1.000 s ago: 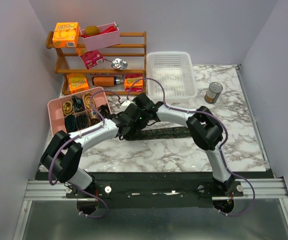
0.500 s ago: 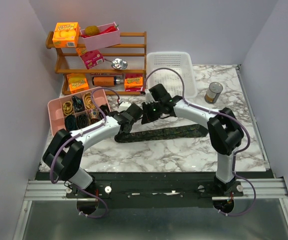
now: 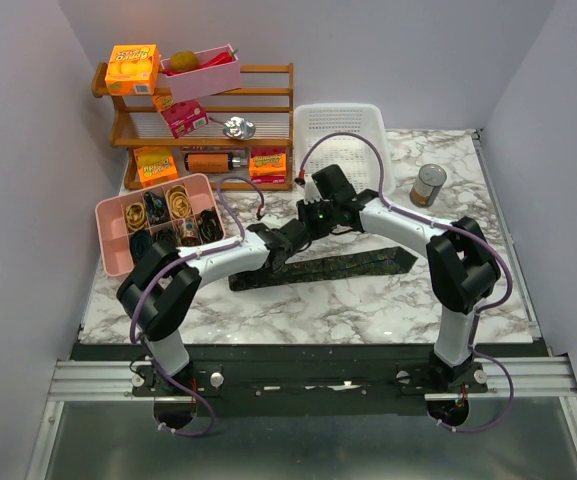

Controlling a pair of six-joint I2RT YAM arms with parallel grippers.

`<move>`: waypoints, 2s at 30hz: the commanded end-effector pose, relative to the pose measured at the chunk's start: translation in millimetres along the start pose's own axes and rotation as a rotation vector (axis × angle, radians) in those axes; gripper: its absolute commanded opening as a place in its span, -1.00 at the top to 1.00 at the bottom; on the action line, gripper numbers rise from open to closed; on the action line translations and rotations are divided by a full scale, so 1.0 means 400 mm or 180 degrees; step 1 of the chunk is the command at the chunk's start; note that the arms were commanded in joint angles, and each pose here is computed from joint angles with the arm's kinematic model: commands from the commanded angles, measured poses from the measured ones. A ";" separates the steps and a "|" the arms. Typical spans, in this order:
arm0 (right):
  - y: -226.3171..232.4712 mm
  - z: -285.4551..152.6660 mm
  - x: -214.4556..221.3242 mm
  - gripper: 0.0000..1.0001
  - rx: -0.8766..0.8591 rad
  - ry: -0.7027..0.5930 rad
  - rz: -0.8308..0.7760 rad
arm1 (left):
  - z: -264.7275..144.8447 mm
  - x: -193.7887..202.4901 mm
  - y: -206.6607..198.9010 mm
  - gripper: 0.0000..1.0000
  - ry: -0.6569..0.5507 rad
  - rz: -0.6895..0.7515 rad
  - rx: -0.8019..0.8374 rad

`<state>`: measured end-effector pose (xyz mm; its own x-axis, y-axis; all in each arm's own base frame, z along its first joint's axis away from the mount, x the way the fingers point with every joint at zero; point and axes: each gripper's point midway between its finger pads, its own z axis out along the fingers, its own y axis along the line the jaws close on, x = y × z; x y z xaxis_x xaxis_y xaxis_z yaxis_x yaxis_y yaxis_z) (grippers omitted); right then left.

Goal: Roll the ties
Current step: Roll the tie at the center of the board.

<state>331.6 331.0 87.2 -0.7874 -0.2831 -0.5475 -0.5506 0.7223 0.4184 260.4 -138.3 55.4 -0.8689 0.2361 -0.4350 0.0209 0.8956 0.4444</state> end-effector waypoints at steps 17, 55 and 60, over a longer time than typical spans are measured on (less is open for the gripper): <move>-0.008 0.023 0.035 0.99 -0.0024 0.0096 -0.0019 | -0.020 -0.018 -0.165 -0.22 -0.0038 -0.0467 0.0946; 0.290 0.089 0.071 0.99 -0.0870 0.0371 -0.0613 | -0.055 -0.026 0.032 -0.54 -0.0426 -0.2117 0.2397; 0.285 0.147 0.096 0.99 -0.0809 0.0534 -0.0616 | -0.033 -0.002 0.037 -0.53 -0.0368 -0.2313 0.2570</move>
<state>260.3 434.0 91.9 -0.6830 -0.4685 -0.5604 -0.7296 0.4737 0.4932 253.4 -119.8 67.3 -0.7522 -0.4179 -0.5094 -0.1647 0.8679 -0.4687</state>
